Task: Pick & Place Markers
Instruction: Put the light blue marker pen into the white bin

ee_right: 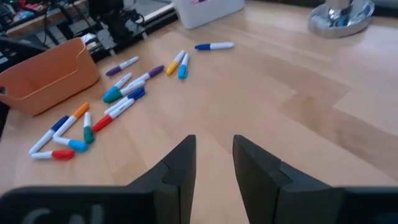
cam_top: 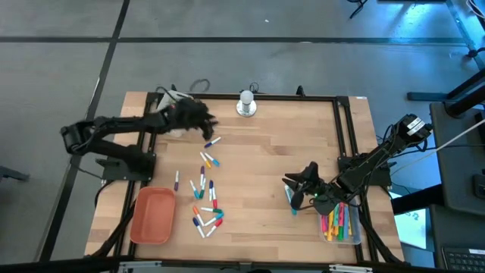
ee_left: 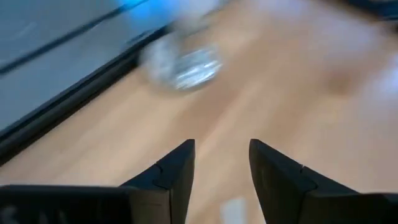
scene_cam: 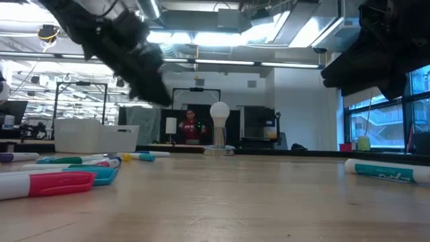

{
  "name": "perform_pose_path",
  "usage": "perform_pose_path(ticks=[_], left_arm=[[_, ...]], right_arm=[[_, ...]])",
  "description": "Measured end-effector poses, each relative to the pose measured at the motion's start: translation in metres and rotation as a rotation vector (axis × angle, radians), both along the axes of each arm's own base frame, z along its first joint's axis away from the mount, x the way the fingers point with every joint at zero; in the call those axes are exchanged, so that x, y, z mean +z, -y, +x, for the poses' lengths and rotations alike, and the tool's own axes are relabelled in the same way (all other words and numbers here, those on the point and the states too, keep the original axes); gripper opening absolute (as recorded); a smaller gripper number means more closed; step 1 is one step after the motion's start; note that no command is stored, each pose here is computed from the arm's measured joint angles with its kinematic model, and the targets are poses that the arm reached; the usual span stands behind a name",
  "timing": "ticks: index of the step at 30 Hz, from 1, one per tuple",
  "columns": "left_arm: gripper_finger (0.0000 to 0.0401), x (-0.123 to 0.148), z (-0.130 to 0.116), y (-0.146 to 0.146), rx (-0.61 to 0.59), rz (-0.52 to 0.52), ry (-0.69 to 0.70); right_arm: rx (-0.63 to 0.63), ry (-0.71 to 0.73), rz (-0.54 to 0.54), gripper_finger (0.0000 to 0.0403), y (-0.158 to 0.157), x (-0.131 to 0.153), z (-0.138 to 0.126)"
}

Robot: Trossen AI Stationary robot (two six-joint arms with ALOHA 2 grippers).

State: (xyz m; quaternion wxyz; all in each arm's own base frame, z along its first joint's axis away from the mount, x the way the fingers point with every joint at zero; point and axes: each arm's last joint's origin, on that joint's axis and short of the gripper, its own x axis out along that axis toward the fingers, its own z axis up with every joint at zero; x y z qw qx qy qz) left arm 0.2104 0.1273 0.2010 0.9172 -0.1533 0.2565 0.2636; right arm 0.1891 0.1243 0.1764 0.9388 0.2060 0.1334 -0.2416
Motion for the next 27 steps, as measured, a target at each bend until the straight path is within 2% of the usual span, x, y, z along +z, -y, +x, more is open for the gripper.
perform_pose_path(ticks=[6, 12, 17, 23, 27], left_arm=[[0.0158, -0.005, 0.054, 0.058, -0.306, 0.117, 0.138], [0.0166, -0.024, 0.115, 0.097, -0.591, 0.175, 0.078], [0.0167, -0.039, 0.172, 0.117, -0.774, 0.267, 0.059], [0.0167, -0.052, 0.233, 0.136, -0.893, 0.399, 0.079], [0.0167, -0.06, 0.263, 0.147, -1.026, 0.36, 0.15]], right_arm=[[-0.062, 0.032, -0.055, 0.0106, 0.002, 0.001, 0.0], [-0.136, 0.099, -0.101, 0.0106, 0.01, 0.017, -0.004], [-0.125, 0.113, -0.125, 0.0106, 0.015, 0.03, -0.008], [-0.097, 0.098, -0.12, 0.0106, 0.014, 0.03, -0.007], [-0.08, 0.091, -0.117, 0.0107, 0.013, 0.03, -0.007]])
